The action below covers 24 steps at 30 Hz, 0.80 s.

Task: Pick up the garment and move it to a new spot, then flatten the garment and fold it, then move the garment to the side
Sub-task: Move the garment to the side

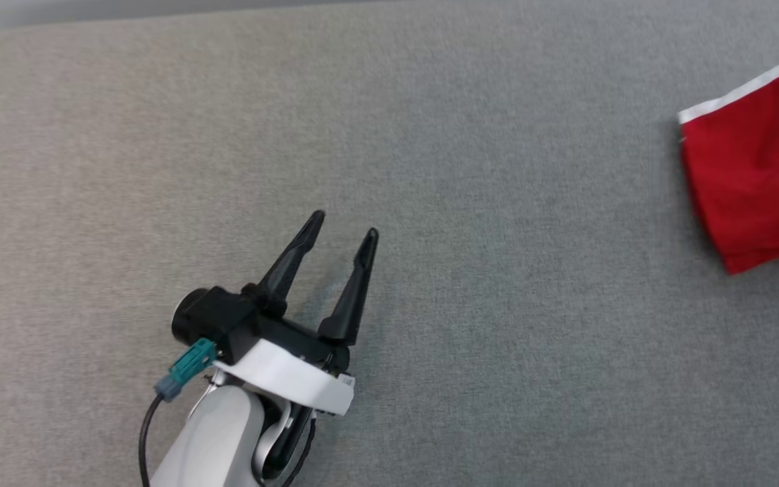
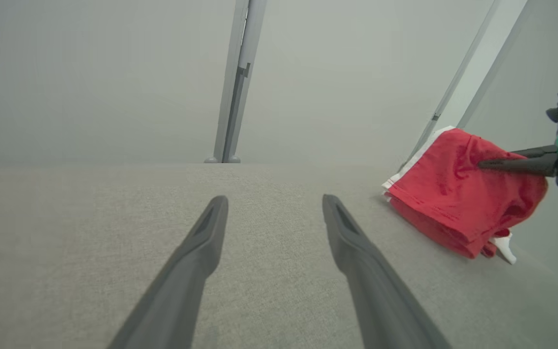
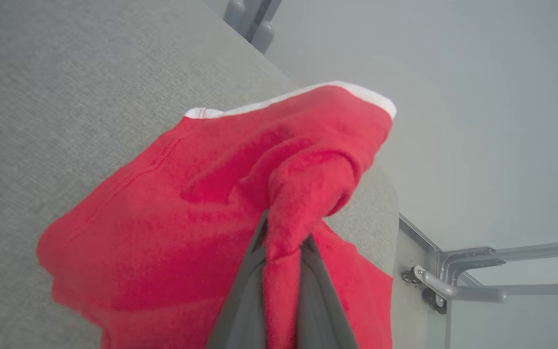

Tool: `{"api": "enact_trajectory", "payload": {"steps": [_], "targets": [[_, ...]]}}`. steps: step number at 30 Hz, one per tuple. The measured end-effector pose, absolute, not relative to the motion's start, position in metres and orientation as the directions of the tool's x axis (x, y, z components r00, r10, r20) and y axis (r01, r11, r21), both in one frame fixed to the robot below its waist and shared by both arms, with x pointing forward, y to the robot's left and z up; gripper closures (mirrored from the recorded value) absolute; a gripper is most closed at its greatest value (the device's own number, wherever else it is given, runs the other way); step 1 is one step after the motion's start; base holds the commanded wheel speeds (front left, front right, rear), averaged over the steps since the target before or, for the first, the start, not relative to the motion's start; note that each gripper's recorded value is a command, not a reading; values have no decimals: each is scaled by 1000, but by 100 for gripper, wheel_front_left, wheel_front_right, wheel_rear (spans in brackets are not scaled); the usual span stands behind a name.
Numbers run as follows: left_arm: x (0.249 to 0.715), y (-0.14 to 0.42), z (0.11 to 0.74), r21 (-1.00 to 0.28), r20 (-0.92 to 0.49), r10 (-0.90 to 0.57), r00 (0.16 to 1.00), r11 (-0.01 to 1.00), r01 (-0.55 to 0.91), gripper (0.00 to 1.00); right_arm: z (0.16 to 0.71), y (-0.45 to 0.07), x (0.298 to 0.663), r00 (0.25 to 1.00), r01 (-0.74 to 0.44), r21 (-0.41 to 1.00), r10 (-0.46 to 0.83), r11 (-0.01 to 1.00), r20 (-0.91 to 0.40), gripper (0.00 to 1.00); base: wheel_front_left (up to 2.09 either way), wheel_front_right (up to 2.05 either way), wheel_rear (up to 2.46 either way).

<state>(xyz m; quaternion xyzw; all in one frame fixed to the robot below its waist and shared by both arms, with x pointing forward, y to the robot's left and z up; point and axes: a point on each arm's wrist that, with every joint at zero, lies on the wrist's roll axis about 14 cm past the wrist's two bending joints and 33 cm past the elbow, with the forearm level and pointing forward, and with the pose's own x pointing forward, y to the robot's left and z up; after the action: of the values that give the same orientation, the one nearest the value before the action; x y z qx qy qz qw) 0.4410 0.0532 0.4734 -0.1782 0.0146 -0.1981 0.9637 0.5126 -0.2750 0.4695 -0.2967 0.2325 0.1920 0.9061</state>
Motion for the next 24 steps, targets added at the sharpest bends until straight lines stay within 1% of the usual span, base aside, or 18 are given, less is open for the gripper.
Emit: {"api": "enact_trajectory", "payload": {"steps": [6,10,12,16,19,24], "targets": [[457,25,449,-367,10,-465,885,822,436,0,458,-310,521,808,-472,-500,129,727,-575,100,0,0,0],[466,12,434,-382,-9,-499,867,803,458,0,452,-341,527,801,-445,-535,52,718,-596,100,0,0,0],[469,8,425,-388,-22,-509,860,797,462,0,446,-353,528,785,-449,-550,16,704,-620,100,0,0,0],[473,5,412,-397,-42,-519,854,793,463,0,439,-376,531,763,-444,-581,-53,682,-645,100,0,0,0],[475,9,409,-400,-46,-511,859,797,453,0,437,-385,536,757,-434,-592,-82,679,-648,100,0,0,0],[477,15,406,-404,-53,-496,866,804,436,0,426,-400,536,726,-439,-608,-139,661,-674,100,0,0,0]]}}
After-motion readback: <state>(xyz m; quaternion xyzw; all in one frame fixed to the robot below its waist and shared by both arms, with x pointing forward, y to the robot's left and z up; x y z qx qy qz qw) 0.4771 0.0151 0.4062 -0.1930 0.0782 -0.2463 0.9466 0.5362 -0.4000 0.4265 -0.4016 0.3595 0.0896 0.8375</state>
